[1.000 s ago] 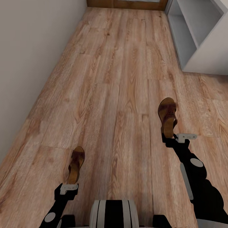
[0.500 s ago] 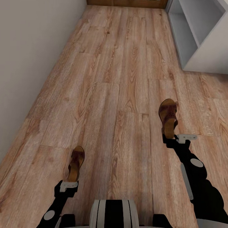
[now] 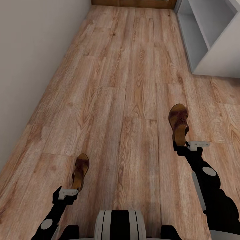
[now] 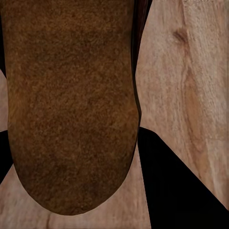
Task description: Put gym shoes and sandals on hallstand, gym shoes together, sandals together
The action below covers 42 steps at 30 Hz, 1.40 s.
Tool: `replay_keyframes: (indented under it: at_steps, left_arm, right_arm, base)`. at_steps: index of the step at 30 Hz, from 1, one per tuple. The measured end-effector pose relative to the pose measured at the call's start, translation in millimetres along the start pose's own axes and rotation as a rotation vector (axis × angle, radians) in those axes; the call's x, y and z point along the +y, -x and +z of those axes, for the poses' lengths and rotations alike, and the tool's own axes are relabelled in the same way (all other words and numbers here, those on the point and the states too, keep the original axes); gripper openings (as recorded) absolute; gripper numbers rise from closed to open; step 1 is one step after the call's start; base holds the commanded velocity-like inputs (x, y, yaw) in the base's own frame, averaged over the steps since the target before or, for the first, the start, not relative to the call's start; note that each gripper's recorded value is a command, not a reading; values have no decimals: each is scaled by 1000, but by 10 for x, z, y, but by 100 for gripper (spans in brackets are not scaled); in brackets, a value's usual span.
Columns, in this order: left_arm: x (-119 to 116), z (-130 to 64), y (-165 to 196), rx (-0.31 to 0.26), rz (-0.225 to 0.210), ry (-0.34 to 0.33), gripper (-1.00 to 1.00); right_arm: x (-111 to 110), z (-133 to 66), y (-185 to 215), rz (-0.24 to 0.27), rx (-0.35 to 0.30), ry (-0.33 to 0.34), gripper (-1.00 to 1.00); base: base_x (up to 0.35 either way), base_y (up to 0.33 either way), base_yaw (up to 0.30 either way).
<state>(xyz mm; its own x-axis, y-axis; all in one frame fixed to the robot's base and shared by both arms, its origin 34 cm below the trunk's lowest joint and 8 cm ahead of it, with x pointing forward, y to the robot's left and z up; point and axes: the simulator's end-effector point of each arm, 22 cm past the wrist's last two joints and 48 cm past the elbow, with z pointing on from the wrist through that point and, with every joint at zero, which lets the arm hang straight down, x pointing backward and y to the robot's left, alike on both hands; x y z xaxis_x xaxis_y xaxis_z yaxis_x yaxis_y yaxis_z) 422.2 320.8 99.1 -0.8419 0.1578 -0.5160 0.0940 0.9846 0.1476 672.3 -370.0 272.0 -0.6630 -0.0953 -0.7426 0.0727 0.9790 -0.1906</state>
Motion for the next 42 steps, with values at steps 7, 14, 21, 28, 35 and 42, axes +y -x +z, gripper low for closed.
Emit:
replay_keyframes:
  at_steps: [7,14,21,28,35,42]
  left_arm:
    - [-35,29,-147,27,2,-6,100]
    - [-50,30,-132,23,2,-8,100]
    - [-57,31,-119,20,1,-8,100]
    - [-56,44,-74,9,2,-9,100]
    - [-63,154,63,-12,3,-10,100]
    - [-187,225,105,-15,11,-34,100]
  right_arm:
    - [23,62,-177,-6,29,1,-100]
    - [17,63,-180,-6,29,-1,-100]
    - [13,63,-183,-6,30,-2,-100]
    - [24,73,-213,-7,35,0,-100]
    - [32,92,-274,-9,44,1,-100]
    - [40,110,-346,-11,56,1,-100]
  base:
    - [0,0,0]
    - [0,0,0]
    - [0,0,0]
    - [0,0,0]
    - [0,0,0]
    - [0,0,-35]
